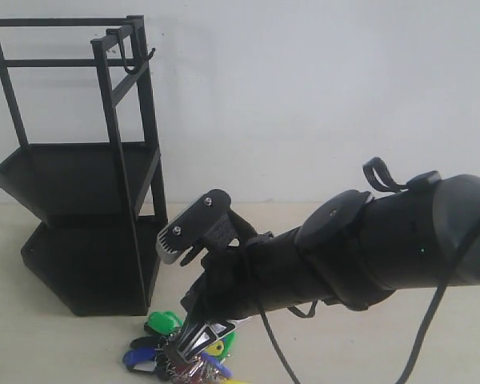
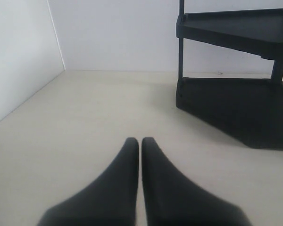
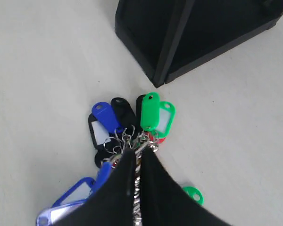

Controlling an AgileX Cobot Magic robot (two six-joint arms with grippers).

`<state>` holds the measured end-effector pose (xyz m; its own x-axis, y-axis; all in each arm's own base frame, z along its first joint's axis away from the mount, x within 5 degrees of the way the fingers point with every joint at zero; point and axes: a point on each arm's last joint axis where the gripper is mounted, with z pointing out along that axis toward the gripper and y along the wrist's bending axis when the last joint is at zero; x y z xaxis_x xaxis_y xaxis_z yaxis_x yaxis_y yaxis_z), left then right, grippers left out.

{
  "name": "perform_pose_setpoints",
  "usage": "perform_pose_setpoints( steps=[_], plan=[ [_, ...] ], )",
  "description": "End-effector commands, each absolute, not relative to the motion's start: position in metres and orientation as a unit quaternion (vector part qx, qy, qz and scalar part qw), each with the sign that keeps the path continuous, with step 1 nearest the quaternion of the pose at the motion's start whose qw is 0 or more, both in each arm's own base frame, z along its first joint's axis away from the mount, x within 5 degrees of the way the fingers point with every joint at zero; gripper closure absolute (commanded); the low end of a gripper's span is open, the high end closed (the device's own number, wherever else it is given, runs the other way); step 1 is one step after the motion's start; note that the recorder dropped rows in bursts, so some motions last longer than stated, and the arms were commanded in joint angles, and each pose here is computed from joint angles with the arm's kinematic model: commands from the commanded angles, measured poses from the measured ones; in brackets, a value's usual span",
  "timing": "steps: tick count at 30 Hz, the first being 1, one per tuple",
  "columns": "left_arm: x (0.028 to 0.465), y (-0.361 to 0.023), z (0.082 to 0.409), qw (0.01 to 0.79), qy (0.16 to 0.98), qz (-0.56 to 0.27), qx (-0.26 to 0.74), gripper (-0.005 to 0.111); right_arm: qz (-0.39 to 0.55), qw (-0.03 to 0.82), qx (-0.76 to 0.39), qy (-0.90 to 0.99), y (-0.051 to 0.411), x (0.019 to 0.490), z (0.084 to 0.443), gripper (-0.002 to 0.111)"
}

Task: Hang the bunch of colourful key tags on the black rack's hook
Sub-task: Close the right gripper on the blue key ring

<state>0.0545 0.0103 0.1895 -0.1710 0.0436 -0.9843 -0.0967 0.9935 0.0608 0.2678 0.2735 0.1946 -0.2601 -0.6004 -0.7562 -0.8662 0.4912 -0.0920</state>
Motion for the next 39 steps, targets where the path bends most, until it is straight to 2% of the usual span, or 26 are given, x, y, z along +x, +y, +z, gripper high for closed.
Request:
perform_pose_setpoints(
  steps=[1,7,9,11,15,16,25,39],
  plan=[
    [0.055,0.010,0.190,0.644,0.763,0.052,-0.019,0.102,0.174,0.388,-0.473,0.772,0.273,0.267,0.199,0.108],
    [0.055,0.010,0.190,0.644,0.763,0.052,-0.019,0.102,0.182,0.382,-0.472,0.773,0.273,0.266,0.199,0.108],
    [0.055,0.010,0.190,0.644,0.763,0.052,-0.019,0.102,0.205,0.366,-0.475,0.774,0.275,0.261,0.199,0.105],
    [0.055,0.010,0.190,0.644,0.763,0.052,-0.019,0.102,0.231,0.339,-0.492,0.768,0.279,0.255,0.194,0.095],
    [0.055,0.010,0.190,0.644,0.763,0.052,-0.019,0.102,0.235,0.315,-0.491,0.778,0.283,0.253,0.179,0.059],
    [0.055,0.010,0.190,0.644,0.763,0.052,-0.019,0.102,0.238,0.306,-0.486,0.783,0.284,0.253,0.174,0.054],
    [0.055,0.010,0.190,0.644,0.763,0.052,-0.019,0.102,0.266,0.240,-0.497,0.790,0.288,0.247,0.145,0.053],
    [0.055,0.010,0.191,0.645,0.762,0.052,-0.018,0.102,0.237,0.225,-0.514,0.793,0.300,0.238,0.117,0.053]
  ],
)
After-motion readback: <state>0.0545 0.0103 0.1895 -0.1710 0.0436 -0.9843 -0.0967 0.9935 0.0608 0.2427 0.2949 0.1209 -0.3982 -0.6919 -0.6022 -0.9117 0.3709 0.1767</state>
